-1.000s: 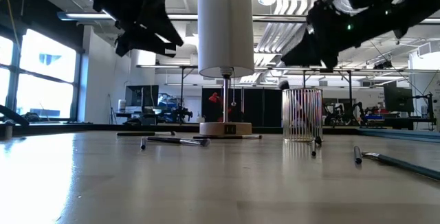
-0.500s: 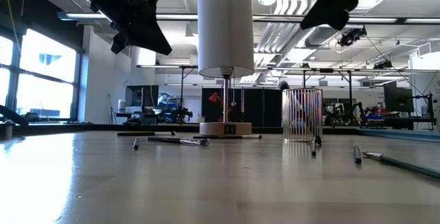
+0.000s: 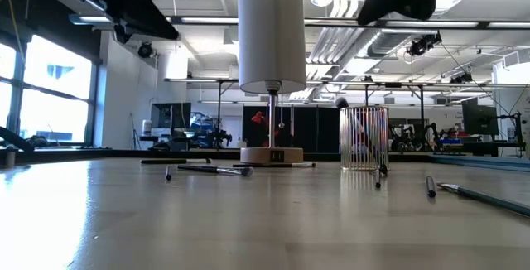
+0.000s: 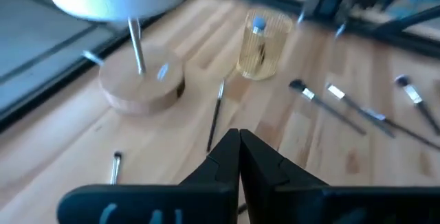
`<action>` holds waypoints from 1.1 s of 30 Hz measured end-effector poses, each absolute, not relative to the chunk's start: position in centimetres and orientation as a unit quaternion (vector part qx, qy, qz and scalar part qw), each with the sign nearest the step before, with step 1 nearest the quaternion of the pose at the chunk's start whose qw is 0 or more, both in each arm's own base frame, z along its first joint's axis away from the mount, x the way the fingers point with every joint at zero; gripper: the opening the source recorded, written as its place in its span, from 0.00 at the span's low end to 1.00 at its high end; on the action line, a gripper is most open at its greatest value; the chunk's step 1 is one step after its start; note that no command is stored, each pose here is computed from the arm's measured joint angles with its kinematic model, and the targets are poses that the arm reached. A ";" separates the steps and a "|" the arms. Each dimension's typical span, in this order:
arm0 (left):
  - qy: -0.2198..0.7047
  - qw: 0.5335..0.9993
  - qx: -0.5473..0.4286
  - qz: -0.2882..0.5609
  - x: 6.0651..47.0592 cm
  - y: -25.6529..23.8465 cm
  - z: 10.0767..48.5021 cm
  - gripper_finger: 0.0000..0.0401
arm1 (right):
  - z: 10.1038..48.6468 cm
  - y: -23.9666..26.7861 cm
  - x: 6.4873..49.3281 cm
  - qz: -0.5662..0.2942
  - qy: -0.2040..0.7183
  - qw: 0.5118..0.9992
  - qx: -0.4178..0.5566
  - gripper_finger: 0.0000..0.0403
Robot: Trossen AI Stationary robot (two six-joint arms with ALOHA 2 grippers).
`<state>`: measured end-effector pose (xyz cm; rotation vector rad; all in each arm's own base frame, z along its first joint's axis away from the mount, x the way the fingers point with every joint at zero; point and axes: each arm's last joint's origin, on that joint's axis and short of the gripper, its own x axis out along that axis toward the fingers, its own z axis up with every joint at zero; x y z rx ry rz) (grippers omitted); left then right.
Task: Pick & Place Makeup Brushes
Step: Put the black eyeshadow brush into the makeup brush holder
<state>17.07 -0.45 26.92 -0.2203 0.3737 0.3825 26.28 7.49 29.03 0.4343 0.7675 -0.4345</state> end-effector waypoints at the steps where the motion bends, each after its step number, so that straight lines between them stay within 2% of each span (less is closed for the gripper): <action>1: 0.179 0.962 -0.111 0.176 16.5 -0.4 26.9 0.00 | 29.0 7.9 27.1 -0.224 0.370 0.873 0.226 0.00; 5: 0.171 0.970 -0.114 0.131 15.3 -0.5 26.8 0.00 | 28.4 8.9 29.9 -0.309 0.405 0.802 0.312 0.00; 11: 0.185 0.976 -0.106 0.048 15.2 -0.9 26.8 0.00 | 25.3 9.5 31.0 -0.487 0.438 0.625 0.424 0.00; 14: 0.194 0.976 -0.099 0.019 15.4 -1.1 26.7 0.00 | 23.3 9.7 30.9 -0.524 0.436 0.575 0.452 0.02; 22: 0.210 0.974 -0.088 -0.005 15.8 -1.3 26.3 0.00 | 17.8 8.0 29.7 -0.565 0.426 0.489 0.511 0.16; 27: 0.216 0.973 -0.076 -0.007 15.9 -1.3 26.1 0.00 | 15.2 7.0 29.3 -0.555 0.416 0.469 0.546 0.25; 33: 0.216 0.974 -0.075 -0.007 15.9 -1.3 26.1 0.00 | 13.7 6.2 28.6 -0.561 0.410 0.450 0.562 0.27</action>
